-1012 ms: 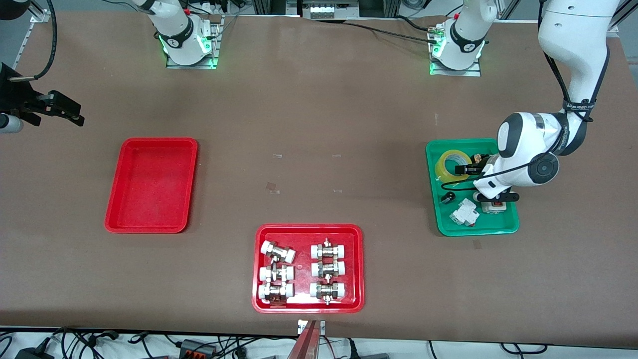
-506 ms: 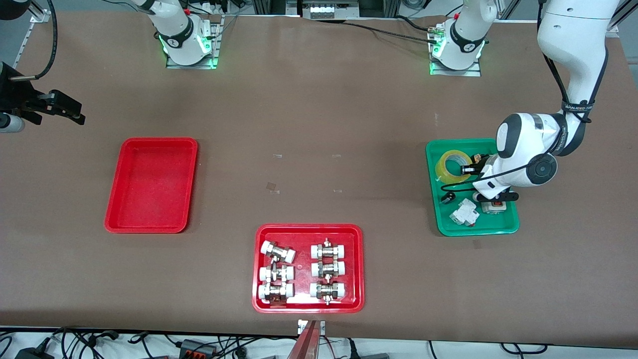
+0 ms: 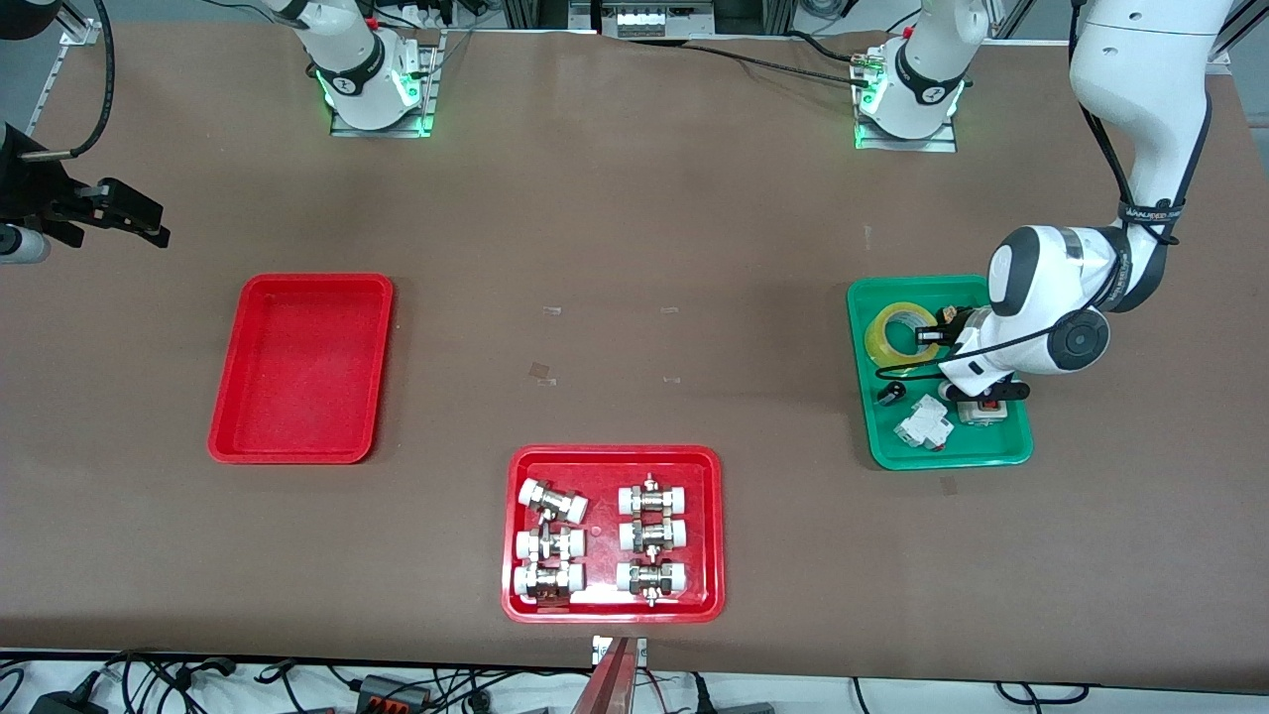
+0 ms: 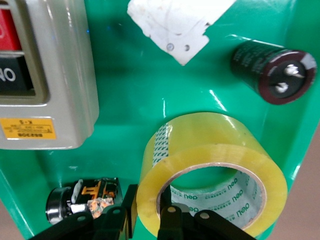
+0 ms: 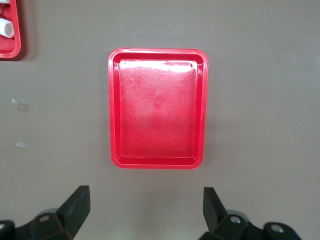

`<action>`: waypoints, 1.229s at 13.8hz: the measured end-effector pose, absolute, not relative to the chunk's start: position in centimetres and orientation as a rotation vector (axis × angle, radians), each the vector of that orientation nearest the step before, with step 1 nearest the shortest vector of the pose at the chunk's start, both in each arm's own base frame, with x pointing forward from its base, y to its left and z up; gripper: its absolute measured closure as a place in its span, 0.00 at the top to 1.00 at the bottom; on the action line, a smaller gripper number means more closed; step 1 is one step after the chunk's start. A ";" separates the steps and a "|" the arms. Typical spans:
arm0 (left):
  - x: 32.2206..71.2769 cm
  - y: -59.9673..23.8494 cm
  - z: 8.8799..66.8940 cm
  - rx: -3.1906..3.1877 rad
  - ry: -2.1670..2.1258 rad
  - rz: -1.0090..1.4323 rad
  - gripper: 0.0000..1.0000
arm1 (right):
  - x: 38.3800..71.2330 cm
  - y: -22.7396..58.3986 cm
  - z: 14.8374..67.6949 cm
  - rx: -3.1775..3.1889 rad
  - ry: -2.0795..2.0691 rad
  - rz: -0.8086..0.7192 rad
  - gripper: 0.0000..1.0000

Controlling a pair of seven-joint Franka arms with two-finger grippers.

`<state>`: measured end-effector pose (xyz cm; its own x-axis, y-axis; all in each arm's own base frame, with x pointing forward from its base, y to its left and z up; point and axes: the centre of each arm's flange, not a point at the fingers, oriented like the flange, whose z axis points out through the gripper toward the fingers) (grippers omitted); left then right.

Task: Left arm passes tape to right arm into tray
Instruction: 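Lower the left gripper and grasp the yellow tape roll, then carry the tape toward the middle while the right gripper reaches toward it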

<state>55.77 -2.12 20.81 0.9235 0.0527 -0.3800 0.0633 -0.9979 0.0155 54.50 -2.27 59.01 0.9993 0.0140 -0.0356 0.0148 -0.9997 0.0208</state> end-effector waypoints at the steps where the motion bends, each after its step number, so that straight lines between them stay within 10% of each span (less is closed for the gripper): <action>1: 56.3 -2.0 21.8 3.047 0.086 -0.630 0.22 | 54.5 -2.3 59.0 3.120 0.023 -0.055 1.00; 9: 61.8 -7.4 32.6 2.933 -0.193 -0.560 0.22 | 54.4 -2.3 59.1 3.120 0.020 -0.052 1.00; 17: 61.5 -21.5 31.8 2.601 -0.128 -0.585 0.22 | 54.6 -2.3 58.8 3.131 0.016 -0.064 1.00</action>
